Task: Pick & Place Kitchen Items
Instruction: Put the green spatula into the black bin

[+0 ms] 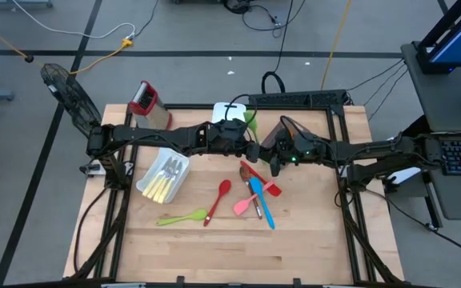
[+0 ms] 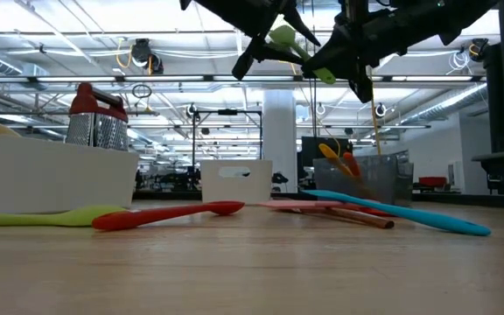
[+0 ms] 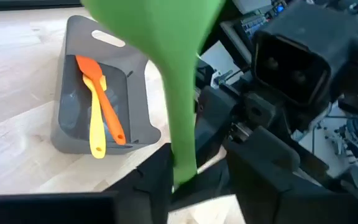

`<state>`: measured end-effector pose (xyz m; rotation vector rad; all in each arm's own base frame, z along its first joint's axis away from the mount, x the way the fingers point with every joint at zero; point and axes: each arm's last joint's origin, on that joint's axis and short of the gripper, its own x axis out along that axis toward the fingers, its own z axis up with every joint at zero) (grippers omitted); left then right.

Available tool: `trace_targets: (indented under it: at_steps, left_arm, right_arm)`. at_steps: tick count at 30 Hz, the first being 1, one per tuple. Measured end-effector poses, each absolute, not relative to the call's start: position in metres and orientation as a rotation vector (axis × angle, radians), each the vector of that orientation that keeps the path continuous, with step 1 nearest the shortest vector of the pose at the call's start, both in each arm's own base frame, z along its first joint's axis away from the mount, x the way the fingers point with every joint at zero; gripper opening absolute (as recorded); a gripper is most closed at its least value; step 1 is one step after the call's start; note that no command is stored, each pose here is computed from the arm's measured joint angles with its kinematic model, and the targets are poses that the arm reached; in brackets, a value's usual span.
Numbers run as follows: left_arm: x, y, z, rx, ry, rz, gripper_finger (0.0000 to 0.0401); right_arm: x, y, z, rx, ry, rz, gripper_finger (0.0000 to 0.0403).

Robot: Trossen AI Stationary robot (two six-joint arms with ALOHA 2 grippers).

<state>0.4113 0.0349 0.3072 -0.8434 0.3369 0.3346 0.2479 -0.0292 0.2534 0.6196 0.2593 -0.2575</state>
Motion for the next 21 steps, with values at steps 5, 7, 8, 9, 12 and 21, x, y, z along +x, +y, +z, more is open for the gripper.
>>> trace_targets:
  at_steps: [5,7,8,9,12,21]
  left_arm:
    - [0.41,0.034,0.305,-0.785,0.378,0.315,0.0197]
    - [0.409,0.032,0.303,-0.764,0.418,0.295,0.0209]
    - [0.408,0.031,0.302,-0.757,0.44,0.282,0.0214]
    - [0.407,0.031,0.3,-0.754,0.462,0.277,0.0218]
    - [0.404,0.032,0.295,-0.75,0.522,0.302,0.0226]
    - [0.375,0.049,0.3,-0.603,0.696,0.383,0.0228]
  right_arm:
    - [0.247,-0.032,0.253,0.635,0.241,-0.33,0.0025]
    - [0.247,-0.033,0.253,0.635,0.232,-0.354,0.0025]
    - [0.247,-0.033,0.253,0.639,0.229,-0.364,0.0025]
    - [0.247,-0.034,0.253,0.644,0.225,-0.372,0.0025]
    - [0.246,-0.037,0.253,0.652,0.219,-0.39,0.0025]
    - [0.241,-0.056,0.25,0.809,0.163,-0.537,0.0025]
